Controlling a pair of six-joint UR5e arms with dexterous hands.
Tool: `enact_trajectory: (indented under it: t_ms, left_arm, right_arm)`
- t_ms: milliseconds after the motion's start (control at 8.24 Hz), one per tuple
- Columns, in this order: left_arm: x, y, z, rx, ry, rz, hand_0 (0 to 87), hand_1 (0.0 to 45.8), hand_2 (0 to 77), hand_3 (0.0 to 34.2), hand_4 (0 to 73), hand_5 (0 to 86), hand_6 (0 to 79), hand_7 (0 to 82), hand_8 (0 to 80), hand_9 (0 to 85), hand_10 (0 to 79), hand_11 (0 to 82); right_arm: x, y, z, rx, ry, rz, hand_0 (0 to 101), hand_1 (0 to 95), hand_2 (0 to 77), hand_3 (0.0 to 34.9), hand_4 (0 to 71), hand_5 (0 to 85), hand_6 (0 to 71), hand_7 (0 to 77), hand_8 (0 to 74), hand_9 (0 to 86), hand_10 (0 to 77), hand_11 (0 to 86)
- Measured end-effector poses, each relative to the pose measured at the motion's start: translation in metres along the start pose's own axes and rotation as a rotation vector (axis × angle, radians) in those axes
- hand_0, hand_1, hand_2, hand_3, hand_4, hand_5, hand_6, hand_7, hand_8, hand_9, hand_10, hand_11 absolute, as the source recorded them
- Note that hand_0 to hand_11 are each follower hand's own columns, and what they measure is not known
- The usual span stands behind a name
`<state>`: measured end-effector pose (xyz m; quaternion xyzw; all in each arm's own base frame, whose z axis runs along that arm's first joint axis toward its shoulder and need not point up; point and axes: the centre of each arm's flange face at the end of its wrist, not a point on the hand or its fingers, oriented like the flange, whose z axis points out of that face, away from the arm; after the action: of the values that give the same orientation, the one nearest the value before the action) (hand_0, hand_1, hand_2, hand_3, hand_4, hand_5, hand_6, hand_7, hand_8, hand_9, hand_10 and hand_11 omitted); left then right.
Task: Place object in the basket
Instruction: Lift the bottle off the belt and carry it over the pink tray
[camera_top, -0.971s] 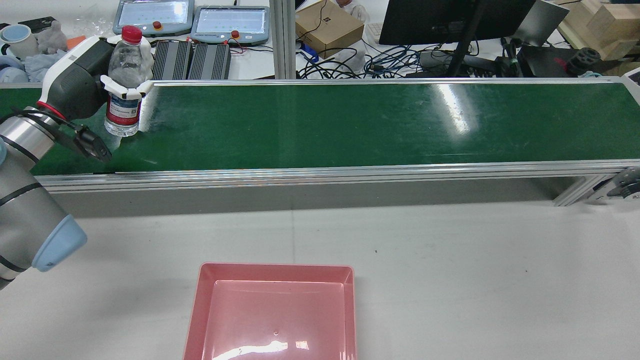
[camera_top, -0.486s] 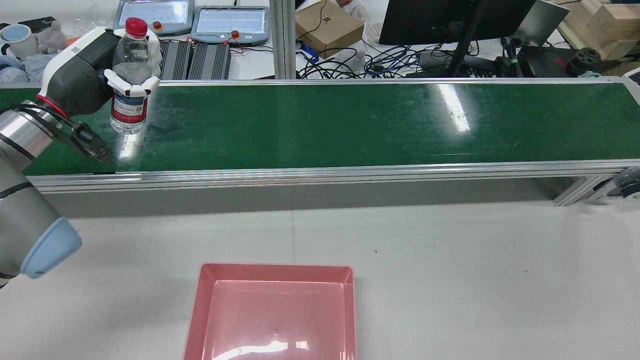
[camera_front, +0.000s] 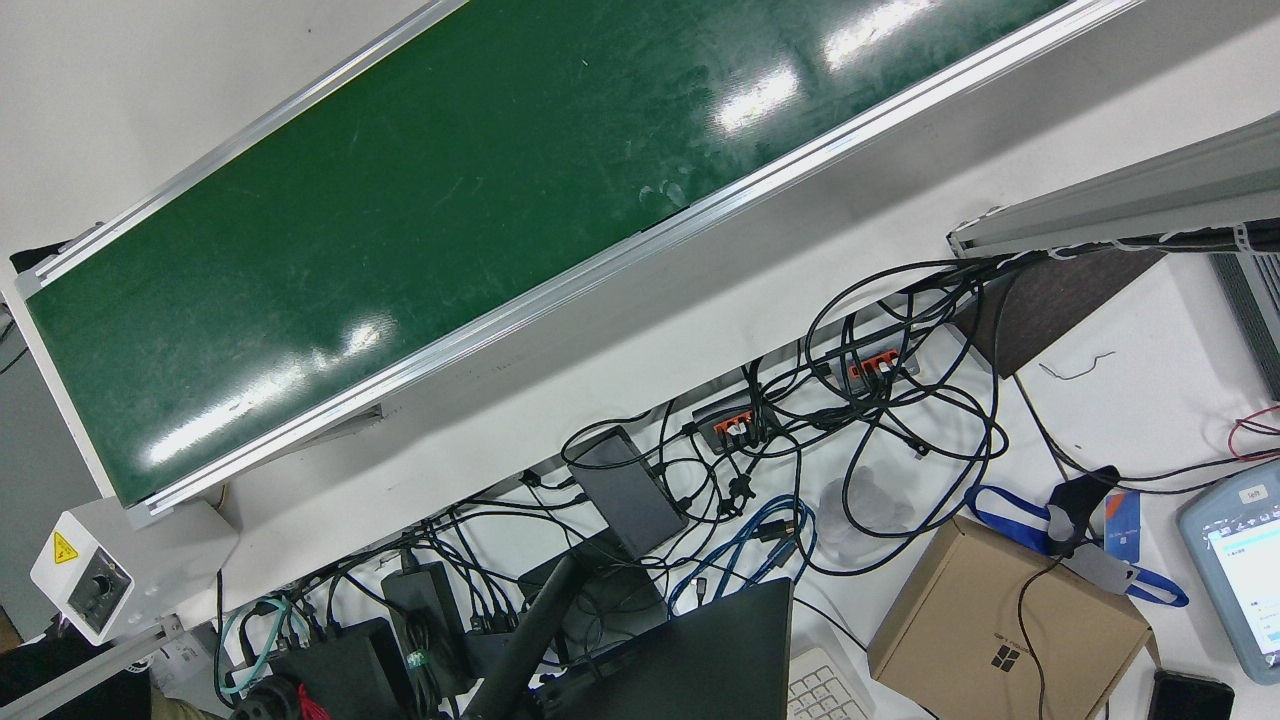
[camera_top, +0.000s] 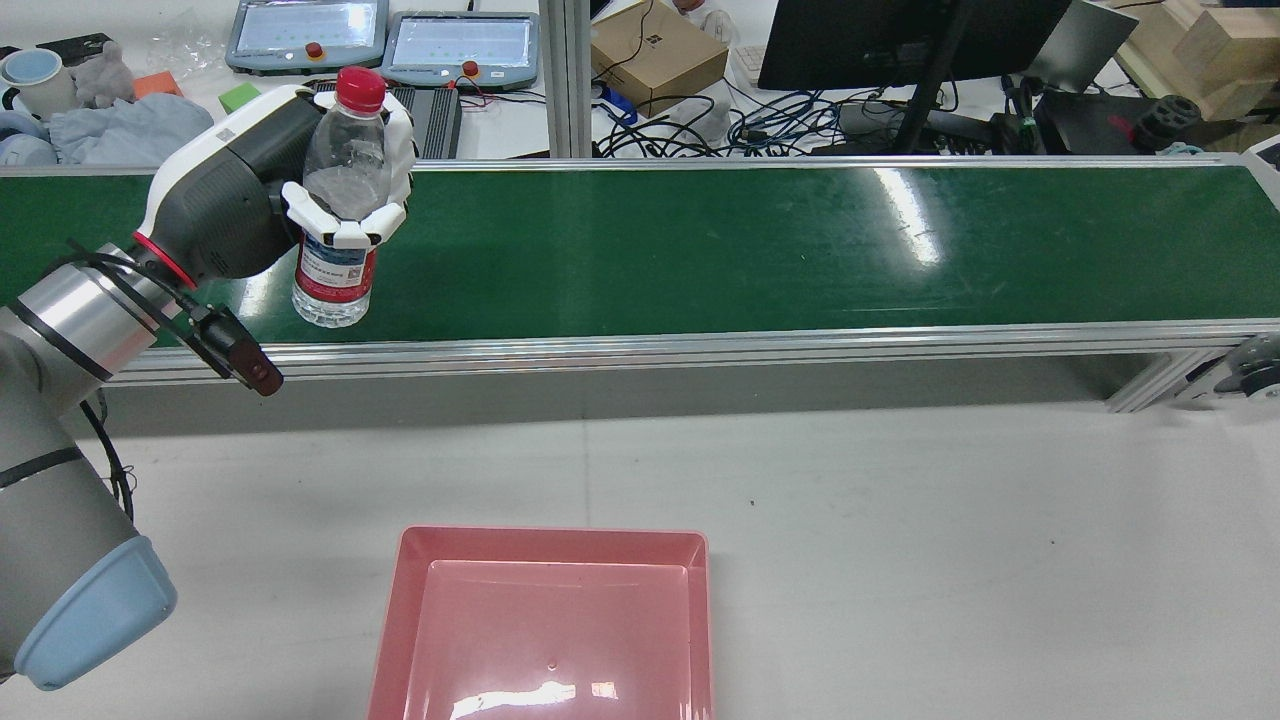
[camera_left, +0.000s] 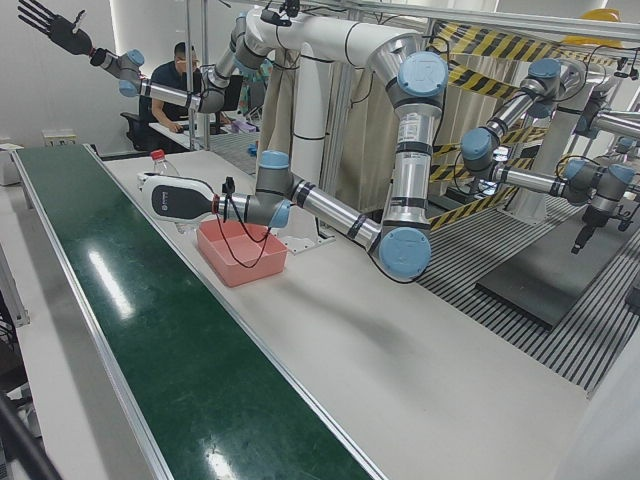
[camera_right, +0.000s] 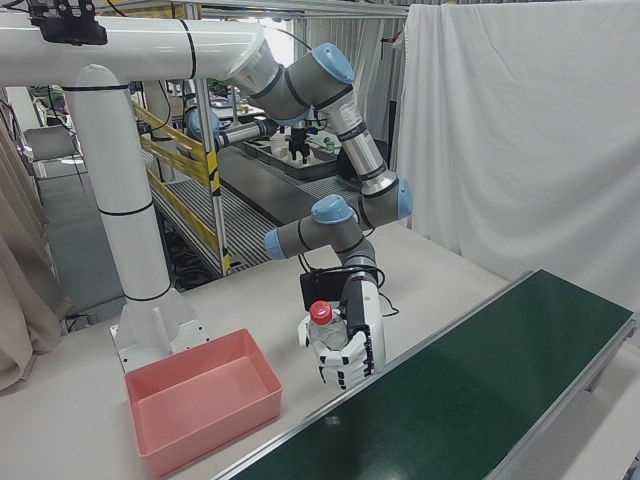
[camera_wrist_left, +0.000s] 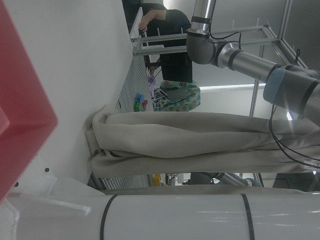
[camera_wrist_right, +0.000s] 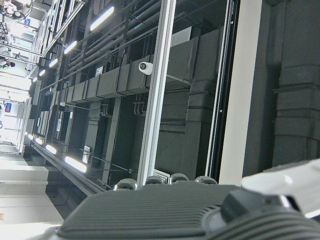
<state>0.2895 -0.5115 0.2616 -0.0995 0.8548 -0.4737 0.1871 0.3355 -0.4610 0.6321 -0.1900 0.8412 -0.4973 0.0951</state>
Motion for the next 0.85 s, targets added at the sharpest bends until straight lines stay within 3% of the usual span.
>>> enact_trajectory:
  t_ms: [121, 243, 364, 486, 607, 729, 850]
  left_arm:
    - [-0.012, 0.006, -0.003, -0.007, -0.017, -0.008, 79.5, 11.4, 30.0, 0.7, 42.5, 61.6, 58.4, 61.1, 65.4, 60.0, 60.5, 58.9]
    - [-0.024, 0.011, -0.006, -0.021, -0.033, -0.02, 70.3, 10.9, 13.6, 0.8, 43.1, 61.1, 58.4, 61.1, 65.4, 60.0, 60.5, 58.9]
    - [-0.037, 0.019, -0.008, -0.04, -0.048, -0.031, 56.1, 4.9, 5.5, 0.7, 40.9, 62.2, 58.4, 61.1, 65.4, 60.0, 60.5, 58.9]
    - [-0.051, 0.03, -0.01, -0.063, -0.066, -0.036, 56.1, 4.9, 5.5, 0.7, 40.9, 62.2, 58.4, 61.1, 65.4, 60.0, 60.5, 58.9]
    - [-0.062, 0.048, -0.015, -0.093, -0.079, -0.036, 41.5, 0.5, 2.2, 0.5, 25.6, 70.9, 58.9, 61.1, 65.4, 60.0, 61.1, 60.0]
    - [-0.07, 0.069, -0.024, -0.114, -0.078, -0.025, 41.5, 0.5, 2.2, 0.5, 25.6, 70.9, 58.9, 61.1, 65.4, 60.0, 61.1, 60.0]
    - [-0.079, 0.088, -0.038, -0.119, -0.067, -0.024, 34.3, 0.5, 2.2, 0.6, 26.2, 69.8, 58.9, 61.1, 66.0, 60.5, 61.1, 60.0]
  right_arm:
    - [0.0, 0.0, 0.0, 0.0, 0.0, 0.0, 0, 0.0, 0.5, 0.1, 0.5, 0.0, 0.0, 0.5, 0.0, 0.0, 0.0, 0.0]
    - [0.0, 0.0, 0.0, 0.0, 0.0, 0.0, 0, 0.0, 0.5, 0.1, 0.5, 0.0, 0.0, 0.5, 0.0, 0.0, 0.0, 0.0]
    - [0.0, 0.0, 0.0, 0.0, 0.0, 0.0, 0, 0.0, 1.1, 0.1, 0.5, 0.0, 0.0, 0.5, 0.0, 0.0, 0.0, 0.0]
    - [0.0, 0.0, 0.0, 0.001, 0.0, 0.0, 0, 0.0, 1.1, 0.1, 0.5, 0.0, 0.0, 0.5, 0.0, 0.0, 0.0, 0.0]
    - [0.0, 0.0, 0.0, 0.0, 0.0, 0.0, 0, 0.0, 0.5, 0.1, 0.5, 0.0, 0.0, 0.5, 0.0, 0.0, 0.0, 0.0]
    - [0.0, 0.0, 0.0, 0.0, 0.0, 0.0, 0, 0.0, 0.5, 0.1, 0.5, 0.0, 0.0, 0.5, 0.0, 0.0, 0.0, 0.0]
    - [0.0, 0.0, 0.0, 0.0, 0.0, 0.0, 0, 0.0, 1.1, 0.1, 0.5, 0.0, 0.0, 0.5, 0.0, 0.0, 0.0, 0.0]
